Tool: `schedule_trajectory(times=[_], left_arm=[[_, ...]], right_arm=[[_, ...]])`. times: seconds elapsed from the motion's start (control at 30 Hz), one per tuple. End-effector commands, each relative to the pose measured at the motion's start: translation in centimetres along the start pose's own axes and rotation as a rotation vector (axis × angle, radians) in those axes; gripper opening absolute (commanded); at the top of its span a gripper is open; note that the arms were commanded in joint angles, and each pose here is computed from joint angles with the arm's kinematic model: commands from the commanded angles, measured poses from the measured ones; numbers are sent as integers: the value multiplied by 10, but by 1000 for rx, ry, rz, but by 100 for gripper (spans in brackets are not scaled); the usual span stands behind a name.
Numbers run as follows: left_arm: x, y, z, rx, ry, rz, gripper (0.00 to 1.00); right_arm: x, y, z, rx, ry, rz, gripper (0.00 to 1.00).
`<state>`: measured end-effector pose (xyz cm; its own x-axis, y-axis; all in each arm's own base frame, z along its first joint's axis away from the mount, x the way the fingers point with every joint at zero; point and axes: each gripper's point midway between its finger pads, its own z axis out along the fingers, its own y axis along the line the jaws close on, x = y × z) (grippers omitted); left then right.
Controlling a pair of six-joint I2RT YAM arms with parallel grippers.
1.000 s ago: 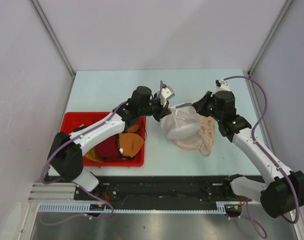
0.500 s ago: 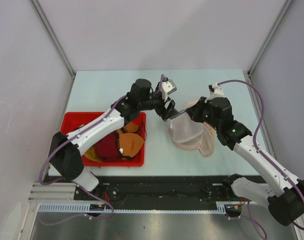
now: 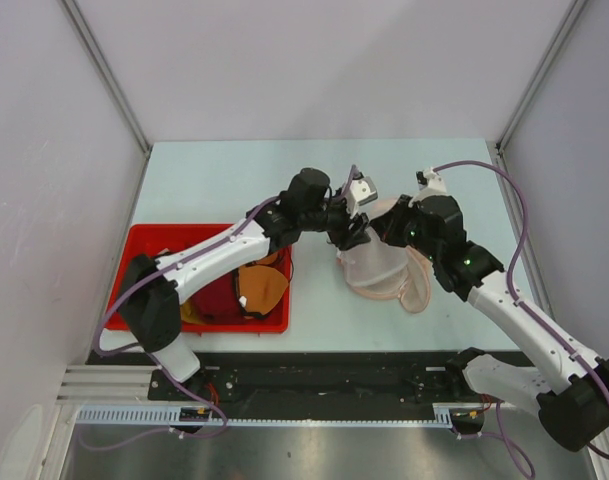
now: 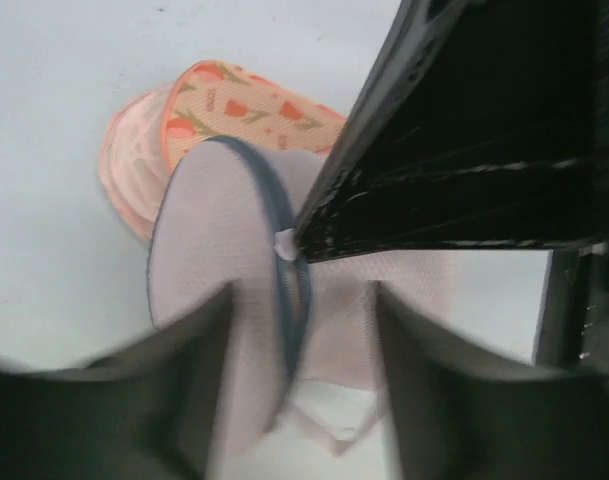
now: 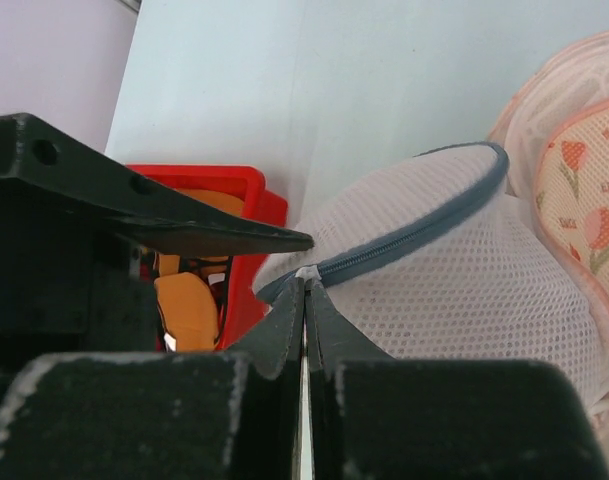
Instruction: Unzip the laundry bag and remove the bra
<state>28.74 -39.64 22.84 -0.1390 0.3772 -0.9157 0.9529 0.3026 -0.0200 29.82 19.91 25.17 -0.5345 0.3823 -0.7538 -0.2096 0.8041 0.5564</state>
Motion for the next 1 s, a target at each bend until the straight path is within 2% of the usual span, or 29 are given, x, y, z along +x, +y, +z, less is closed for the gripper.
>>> schedule_trajectory(times=[0.0, 0.03, 0.13, 0.17, 0.4, 0.57, 0.6, 0.67, 0.73, 0.8, 0.97], left_arm=[[-5, 6, 7, 4, 10, 21, 41], [-6, 9, 6, -5, 22, 27, 24], [-4, 9, 4, -9, 37, 45, 3], [-4, 9, 1, -14, 37, 51, 1], [-14, 7, -17, -43, -28, 115, 0], [-12, 6, -24, -54, -37, 128, 1], [-10, 6, -24, -54, -29, 125, 2], [-11, 5, -24, -49, -21, 119, 43], [-13, 5, -25, -47, -5, 99, 70], [-19, 0, -29, -30, -14, 83, 77], [-47, -20, -36, 40, -80, 26, 77]], right_arm=[[-14, 5, -9, -24, -43, 5, 0], [-15, 0, -10, -11, -45, 7, 0], [-19, -25, -12, 46, -48, 16, 0], [-26, -40, -13, 77, -69, 30, 0], [-18, -114, -8, 204, -47, 93, 0], [-22, -92, -14, 109, -57, 104, 0], [-23, -89, -16, 100, -60, 109, 0], [-24, -78, -22, 77, -67, 109, 0], [-19, -71, -25, 67, -53, 118, 0], [-18, -62, -30, 51, -57, 115, 0], [-10, -46, -33, 39, -40, 97, 0]])
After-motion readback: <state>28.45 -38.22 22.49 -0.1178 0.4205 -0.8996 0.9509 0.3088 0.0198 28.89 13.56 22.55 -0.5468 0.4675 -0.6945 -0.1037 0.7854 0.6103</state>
